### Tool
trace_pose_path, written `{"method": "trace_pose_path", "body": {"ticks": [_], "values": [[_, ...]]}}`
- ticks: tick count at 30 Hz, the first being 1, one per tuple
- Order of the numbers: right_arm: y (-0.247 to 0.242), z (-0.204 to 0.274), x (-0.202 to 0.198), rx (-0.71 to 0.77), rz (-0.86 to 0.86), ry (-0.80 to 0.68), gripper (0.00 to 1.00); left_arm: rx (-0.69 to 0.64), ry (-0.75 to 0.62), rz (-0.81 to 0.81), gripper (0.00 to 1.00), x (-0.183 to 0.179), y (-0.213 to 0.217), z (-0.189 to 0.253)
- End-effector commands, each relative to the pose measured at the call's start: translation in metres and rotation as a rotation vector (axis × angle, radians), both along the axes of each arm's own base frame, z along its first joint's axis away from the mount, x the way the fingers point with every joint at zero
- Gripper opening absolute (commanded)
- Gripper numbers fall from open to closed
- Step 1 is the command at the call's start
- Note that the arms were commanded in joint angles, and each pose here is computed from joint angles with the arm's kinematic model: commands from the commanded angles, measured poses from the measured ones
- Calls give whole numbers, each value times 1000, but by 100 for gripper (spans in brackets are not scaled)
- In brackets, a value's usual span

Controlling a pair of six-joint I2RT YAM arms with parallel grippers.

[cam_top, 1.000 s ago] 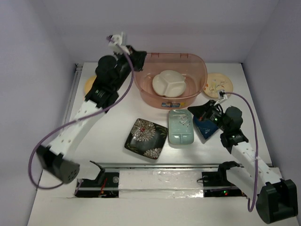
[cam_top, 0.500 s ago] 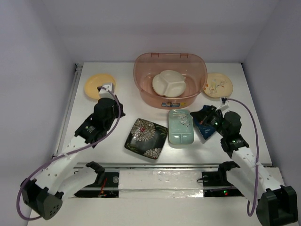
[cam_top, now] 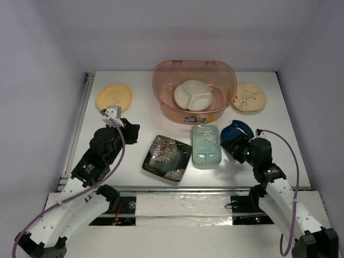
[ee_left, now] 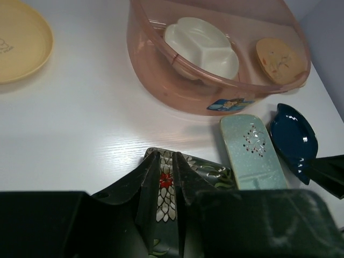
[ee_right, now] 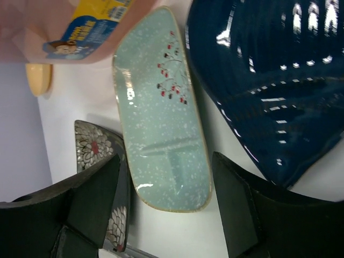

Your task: Place the plates into the plastic bin on the countertop

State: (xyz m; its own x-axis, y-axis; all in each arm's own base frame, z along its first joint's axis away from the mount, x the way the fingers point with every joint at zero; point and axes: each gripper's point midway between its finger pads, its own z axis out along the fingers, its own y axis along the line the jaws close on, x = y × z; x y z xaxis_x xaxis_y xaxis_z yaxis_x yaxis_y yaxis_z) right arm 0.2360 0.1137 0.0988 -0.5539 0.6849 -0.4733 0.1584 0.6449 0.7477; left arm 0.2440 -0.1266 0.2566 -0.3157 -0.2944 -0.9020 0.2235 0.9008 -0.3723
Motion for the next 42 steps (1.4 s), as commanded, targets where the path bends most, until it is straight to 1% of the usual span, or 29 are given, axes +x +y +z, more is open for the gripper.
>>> {"method": "trace_pose_path", "body": {"ticks": [1, 4, 7, 12, 13, 15, 16, 18, 23, 26, 27, 28, 30, 31, 32, 33, 35, 36, 38, 39, 42], "values": [[-11, -6, -7, -48, -57, 98, 74, -13, -70, -55, 13, -7, -5, 14], [-3, -16, -13, -30, -16, 160, 72, -40, -121, -75, 15, -13, -5, 28], [2, -26, -13, -13, 0, 212, 71, -50, -145, -97, 16, -19, -6, 33], [9, -34, -8, 17, 11, 247, 71, -67, -166, -145, 16, -25, -11, 37], [11, -40, -7, 21, 15, 271, 69, -70, -171, -147, 16, -26, -11, 39], [19, -38, -3, 44, 42, 259, 66, -69, -173, -149, 16, -27, -11, 39], [26, -39, -4, 46, 66, 265, 62, -71, -179, -150, 16, -28, -11, 40], [34, -43, -1, 60, 78, 279, 57, -71, -183, -150, 16, -28, -11, 41], [42, -56, 5, 89, 86, 288, 53, -69, -183, -138, 16, -28, -8, 41], [43, -65, 3, 97, 84, 303, 46, -64, -174, -123, 15, -25, -7, 37], [44, -66, 2, 96, 82, 303, 43, -62, -172, -114, 15, -24, -5, 37], [43, -67, 1, 99, 79, 303, 36, -58, -168, -106, 15, -23, -4, 37], [45, -69, -4, 128, 74, 318, 29, -54, -165, -93, 14, -22, -2, 35], [45, -64, -5, 138, 78, 302, 21, -56, -167, -91, 14, -23, -2, 36], [44, -66, -9, 137, 75, 314, 19, -57, -170, -88, 14, -23, -1, 37], [41, -60, -8, 129, 67, 289, 10, -60, -174, -85, 14, -23, 0, 38], [40, -59, -14, 127, 70, 299, 2, -61, -175, -85, 14, -23, 0, 38], [39, -56, -13, 117, 72, 289, 0, -60, -174, -85, 14, -23, 0, 37], [37, -46, -16, 106, 80, 263, 0, -59, -172, -83, 14, -23, 0, 37], [36, -46, -22, 95, 92, 277, 0, -58, -171, -83, 14, -23, 0, 37], [36, -16, -27, 93, 123, 206, 0, -57, -167, -74, 14, -22, 1, 36]]}}
